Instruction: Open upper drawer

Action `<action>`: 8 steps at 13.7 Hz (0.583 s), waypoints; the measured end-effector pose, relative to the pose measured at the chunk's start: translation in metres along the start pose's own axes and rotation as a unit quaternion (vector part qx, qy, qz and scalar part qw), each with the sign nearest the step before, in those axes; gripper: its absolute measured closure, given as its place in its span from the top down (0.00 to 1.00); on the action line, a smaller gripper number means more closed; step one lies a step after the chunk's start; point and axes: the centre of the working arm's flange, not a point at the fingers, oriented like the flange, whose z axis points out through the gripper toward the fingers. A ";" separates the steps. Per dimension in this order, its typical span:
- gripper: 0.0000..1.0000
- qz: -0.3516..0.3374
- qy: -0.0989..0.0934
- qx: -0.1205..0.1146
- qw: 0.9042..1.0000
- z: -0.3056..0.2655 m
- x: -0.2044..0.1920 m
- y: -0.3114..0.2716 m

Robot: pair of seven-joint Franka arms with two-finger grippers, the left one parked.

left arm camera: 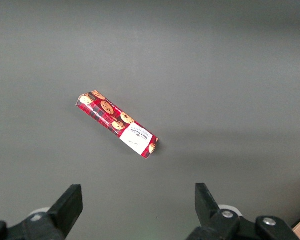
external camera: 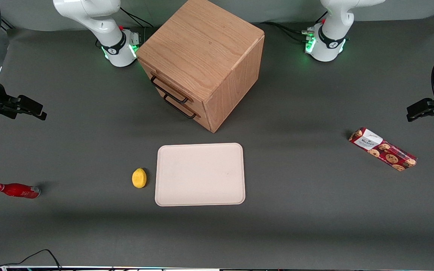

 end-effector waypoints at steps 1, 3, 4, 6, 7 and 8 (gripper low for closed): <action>1.00 0.000 0.000 0.000 1.000 0.000 0.000 0.000; 1.00 -0.001 0.000 0.000 1.000 0.000 0.000 -0.001; 1.00 -0.004 0.000 0.000 1.000 0.000 0.000 -0.004; 1.00 -0.021 -0.008 -0.001 1.000 0.001 -0.003 -0.016; 1.00 -0.039 -0.016 -0.001 0.999 0.001 -0.007 -0.028; 1.00 -0.058 -0.020 -0.002 0.998 0.000 -0.011 -0.047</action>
